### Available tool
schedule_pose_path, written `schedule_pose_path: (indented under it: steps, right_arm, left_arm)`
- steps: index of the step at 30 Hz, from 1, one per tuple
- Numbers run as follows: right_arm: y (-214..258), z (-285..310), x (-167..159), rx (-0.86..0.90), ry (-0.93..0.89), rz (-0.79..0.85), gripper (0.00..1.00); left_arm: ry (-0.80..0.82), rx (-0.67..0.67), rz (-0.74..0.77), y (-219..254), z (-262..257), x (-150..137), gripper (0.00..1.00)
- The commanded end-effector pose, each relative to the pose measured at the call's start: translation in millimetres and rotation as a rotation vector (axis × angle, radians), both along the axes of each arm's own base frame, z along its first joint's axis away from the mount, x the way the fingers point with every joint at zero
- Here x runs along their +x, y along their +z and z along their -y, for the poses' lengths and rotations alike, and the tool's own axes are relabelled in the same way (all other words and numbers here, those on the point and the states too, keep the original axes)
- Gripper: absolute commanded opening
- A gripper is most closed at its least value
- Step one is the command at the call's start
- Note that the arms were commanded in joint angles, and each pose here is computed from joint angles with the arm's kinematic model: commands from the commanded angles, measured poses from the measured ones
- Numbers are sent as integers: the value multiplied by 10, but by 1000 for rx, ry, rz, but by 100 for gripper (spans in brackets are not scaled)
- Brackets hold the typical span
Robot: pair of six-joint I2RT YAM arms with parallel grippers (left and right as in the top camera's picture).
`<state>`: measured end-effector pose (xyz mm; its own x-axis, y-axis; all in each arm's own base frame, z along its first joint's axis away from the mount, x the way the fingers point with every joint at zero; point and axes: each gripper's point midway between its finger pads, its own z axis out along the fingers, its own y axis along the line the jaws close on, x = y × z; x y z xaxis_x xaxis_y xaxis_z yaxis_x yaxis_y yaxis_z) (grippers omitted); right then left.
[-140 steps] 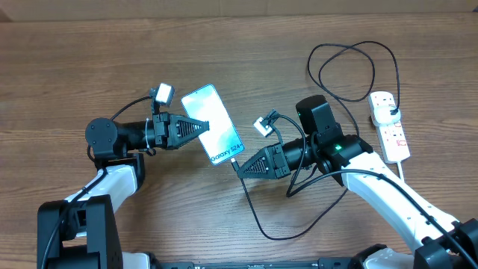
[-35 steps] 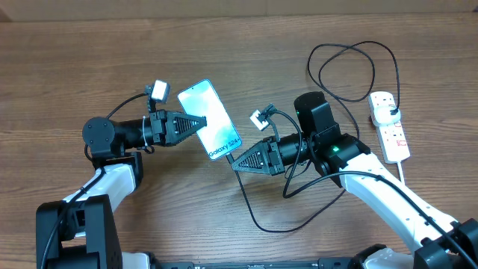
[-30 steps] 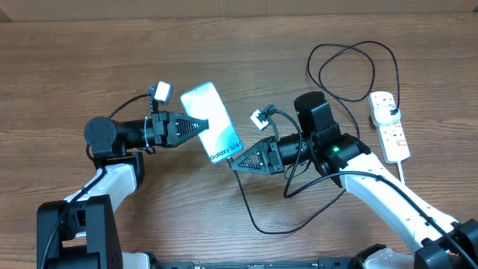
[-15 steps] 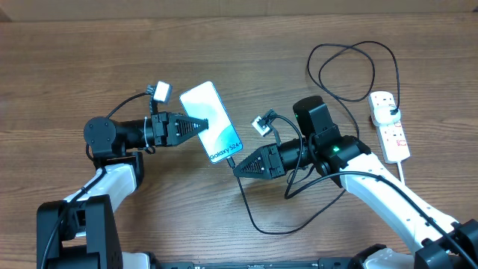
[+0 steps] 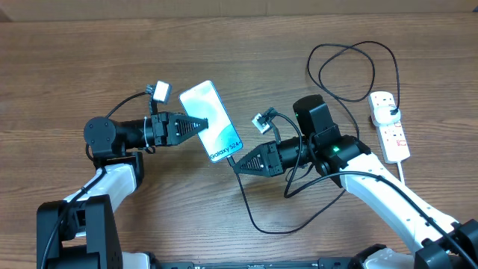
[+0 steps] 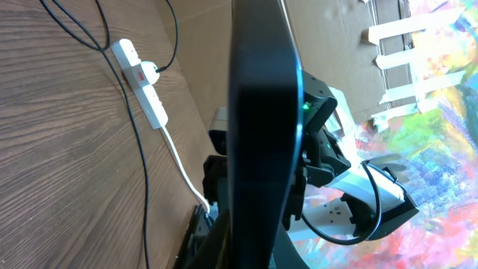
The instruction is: Plug charger to phone and switch on socket
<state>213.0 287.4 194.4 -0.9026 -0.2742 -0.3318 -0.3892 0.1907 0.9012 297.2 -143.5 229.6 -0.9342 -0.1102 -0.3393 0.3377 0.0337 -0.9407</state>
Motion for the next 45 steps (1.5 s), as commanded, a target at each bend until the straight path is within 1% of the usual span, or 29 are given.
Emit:
schedule_pose_path:
  steps: [1,4,9,14,16,17,21,24,34,41,45]
  right_arm:
    - [102,-8,-2,9,-7,21,15]
    - [90,1,-30,5,-2,0,15]
    - [57,17,-60,-11,-2,-29,8]
    - [59,15,-59,-11,-3,-34,8]
    - [62,5,-66,-14,-6,-51,9]
    - [62,-1,-74,-14,-3,-51,12]
    - [63,-41,-130,-14,16,-50,17]
    - [84,-79,-151,-4,30,-31,18]
    - [152,-118,-103,28,33,27,4]
    - [302,-178,4,84,19,103,4]
    - [283,-184,50,70,-5,114,4]
  left_arm:
    - [7,0,47,47,17,24,4]
    - [7,1,50,47,17,24,4]
    - [7,1,56,47,17,24,4]
    - [7,2,58,47,17,23,4]
    - [7,2,60,47,17,24,4]
    - [7,2,61,47,17,24,4]
    - [8,2,61,47,17,25,4]
    - [7,2,61,47,17,24,4]
    - [7,2,61,47,17,23,4]
    - [0,5,68,42,18,12,4]
    - [-1,6,69,42,18,9,4]
